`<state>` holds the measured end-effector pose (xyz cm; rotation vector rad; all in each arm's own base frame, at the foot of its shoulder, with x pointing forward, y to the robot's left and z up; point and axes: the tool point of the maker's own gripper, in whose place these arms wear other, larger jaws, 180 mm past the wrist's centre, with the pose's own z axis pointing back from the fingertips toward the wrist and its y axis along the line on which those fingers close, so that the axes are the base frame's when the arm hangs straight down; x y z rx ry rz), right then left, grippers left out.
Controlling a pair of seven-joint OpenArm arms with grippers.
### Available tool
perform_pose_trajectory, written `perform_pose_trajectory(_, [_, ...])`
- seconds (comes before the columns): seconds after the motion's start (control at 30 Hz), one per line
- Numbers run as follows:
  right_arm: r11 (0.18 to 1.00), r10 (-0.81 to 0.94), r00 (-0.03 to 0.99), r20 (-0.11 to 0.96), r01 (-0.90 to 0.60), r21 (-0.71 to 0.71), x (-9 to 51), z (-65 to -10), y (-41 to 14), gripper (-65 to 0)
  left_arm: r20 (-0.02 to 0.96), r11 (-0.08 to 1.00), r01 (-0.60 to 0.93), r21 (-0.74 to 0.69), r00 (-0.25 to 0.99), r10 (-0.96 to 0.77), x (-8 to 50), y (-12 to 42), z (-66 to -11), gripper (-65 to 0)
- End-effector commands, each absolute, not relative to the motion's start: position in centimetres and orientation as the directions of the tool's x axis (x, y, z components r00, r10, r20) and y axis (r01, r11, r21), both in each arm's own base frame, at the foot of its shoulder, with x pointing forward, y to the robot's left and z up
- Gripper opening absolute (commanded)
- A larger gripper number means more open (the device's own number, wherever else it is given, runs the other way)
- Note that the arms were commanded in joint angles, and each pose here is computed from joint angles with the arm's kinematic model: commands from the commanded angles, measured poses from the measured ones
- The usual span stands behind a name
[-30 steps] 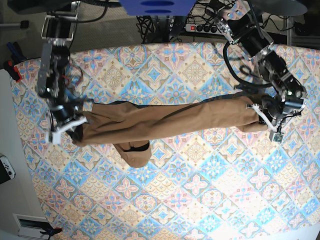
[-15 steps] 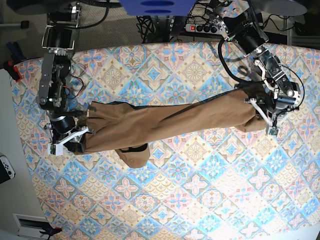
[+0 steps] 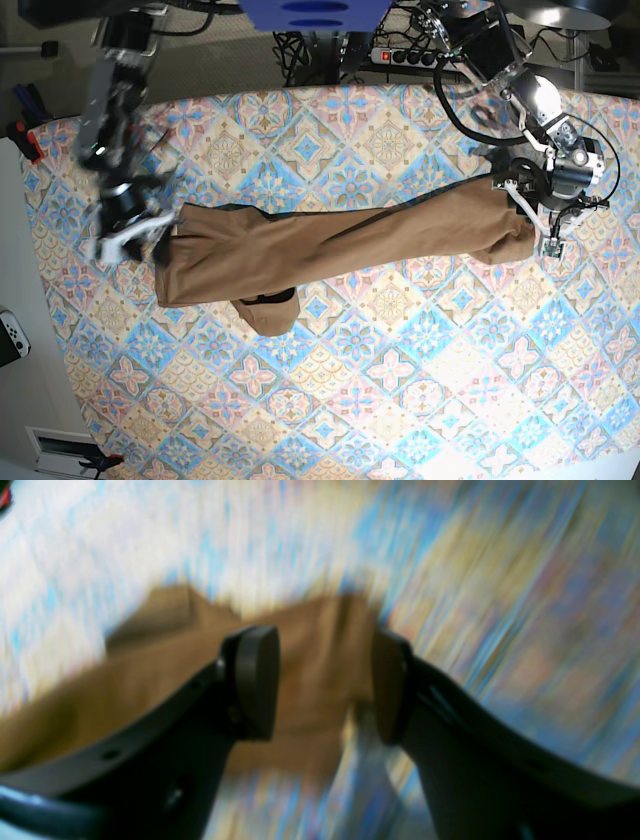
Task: Layout the t-shirt on the table in an organized manner, then fold the t-shirt properly
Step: 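Lower the stretched shirt onto the table and open the right gripper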
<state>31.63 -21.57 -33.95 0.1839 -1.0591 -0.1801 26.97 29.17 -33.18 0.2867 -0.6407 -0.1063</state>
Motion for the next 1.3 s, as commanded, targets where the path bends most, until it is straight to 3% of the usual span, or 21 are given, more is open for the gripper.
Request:
perform_pose_trajectory(0.0, [0.972,-0.226,0.446,0.866,0.049,0.229,32.0,-33.1,-21.9,-36.2,0.605,0.951,-0.002,0.311,0.772,-0.196,27.6,29.5,-32.0,-44.0])
perform_pose_trajectory(0.2, [0.948,-0.259,0.521,0.813,-0.026,0.318,30.4,-36.8,-18.3,-36.2,0.592,0.951,0.003,0.310,0.782,-0.196,27.0,29.4,-32.5,-44.1])
perform_pose_trajectory(0.47, [0.934,-0.304,0.615,0.728,0.042,0.354,28.8,-41.6,-18.6,-36.2,0.591,0.950,0.002,0.312,0.782,-0.196,27.0,29.5,-32.4,-44.1])
perform_pose_trajectory(0.8, [0.930,-0.310,0.651,0.693,0.055,0.364,28.0,-43.2,-18.2,-36.2,0.592,0.951,0.002,0.311,0.782,-0.195,27.0,29.5,-32.5,-44.1])
perform_pose_trajectory(0.93, [0.926,-0.267,0.682,0.681,-0.015,0.378,27.9,-43.6,-15.3,-36.4,0.591,0.951,0.002,0.311,0.783,-0.195,27.0,29.5,-32.5,-44.1])
perform_pose_trajectory(1.03, [0.917,-0.222,0.708,0.671,-0.083,0.391,27.6,-43.9,-12.5,-42.8,0.591,0.951,0.002,0.311,0.783,-0.195,27.0,29.5,-32.5,-44.1])
perform_pose_trajectory(1.17, [0.913,-0.203,0.722,0.662,-0.104,0.394,27.2,-44.2,-11.7,-62.8,0.581,0.951,0.006,0.310,0.790,-0.195,26.6,29.5,-32.8,-44.1])
perform_pose_trajectory(1.27, [0.914,-0.203,0.716,0.668,-0.105,0.391,27.2,-43.9,-11.8,-65.0,0.580,0.951,0.007,0.310,0.791,-0.195,26.5,29.5,-32.9,-44.1])
